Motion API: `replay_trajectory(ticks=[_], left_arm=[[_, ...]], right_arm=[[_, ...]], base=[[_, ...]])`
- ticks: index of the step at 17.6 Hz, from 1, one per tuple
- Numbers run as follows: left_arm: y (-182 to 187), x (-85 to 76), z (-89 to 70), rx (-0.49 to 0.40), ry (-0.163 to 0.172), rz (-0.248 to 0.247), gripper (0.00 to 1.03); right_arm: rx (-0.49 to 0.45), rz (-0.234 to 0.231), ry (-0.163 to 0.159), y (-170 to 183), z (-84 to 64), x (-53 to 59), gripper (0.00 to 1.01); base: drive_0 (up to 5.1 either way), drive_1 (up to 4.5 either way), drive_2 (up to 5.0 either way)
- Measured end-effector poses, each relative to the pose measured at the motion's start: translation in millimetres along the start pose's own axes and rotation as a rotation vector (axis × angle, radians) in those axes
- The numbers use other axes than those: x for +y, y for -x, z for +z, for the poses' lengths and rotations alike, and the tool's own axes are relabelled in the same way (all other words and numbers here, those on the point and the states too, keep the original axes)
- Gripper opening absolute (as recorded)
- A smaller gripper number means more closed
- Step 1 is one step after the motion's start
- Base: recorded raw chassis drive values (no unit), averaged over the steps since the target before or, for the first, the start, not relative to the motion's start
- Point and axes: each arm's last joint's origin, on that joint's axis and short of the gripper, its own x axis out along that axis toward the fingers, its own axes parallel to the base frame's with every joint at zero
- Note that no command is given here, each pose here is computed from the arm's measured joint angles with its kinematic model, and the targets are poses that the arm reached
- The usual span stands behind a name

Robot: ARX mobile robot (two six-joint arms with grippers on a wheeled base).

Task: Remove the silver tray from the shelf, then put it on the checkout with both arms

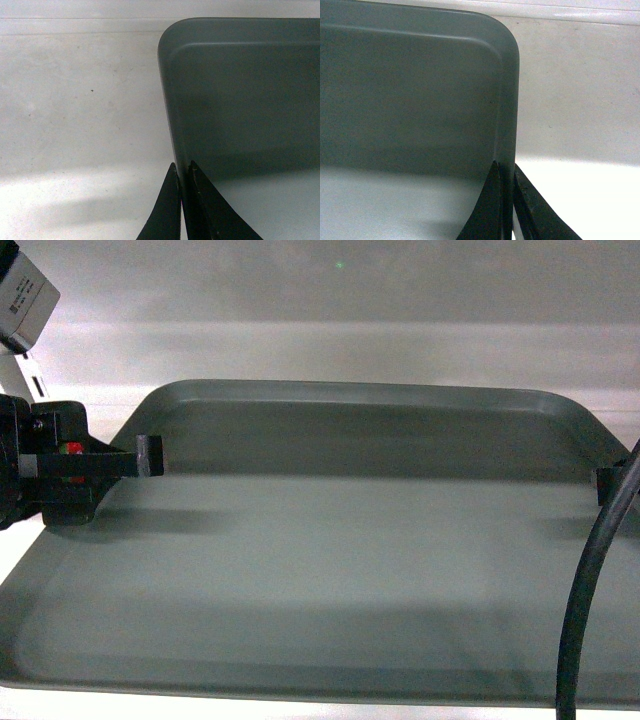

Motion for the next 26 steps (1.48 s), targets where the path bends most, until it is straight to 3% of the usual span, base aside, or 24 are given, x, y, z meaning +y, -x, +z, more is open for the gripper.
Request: replay_trajectory(ticks=[11,26], left_arm=[[0.0,-0.3,0.3,-0.003,0.0,-0.001,0.03],[0.1,-1.0,0.0,-0.003,-0.002,-0.001,0.03]], right_arm=[[-0.007,0.003,0.0,0.4,1.6,-1.2,0.03],[-0.017,0.003,0.004,2.0,3.8,-1.2,0.03]], base=[[0.0,-1.38,1.4],[0.0,-4.23,4.1]])
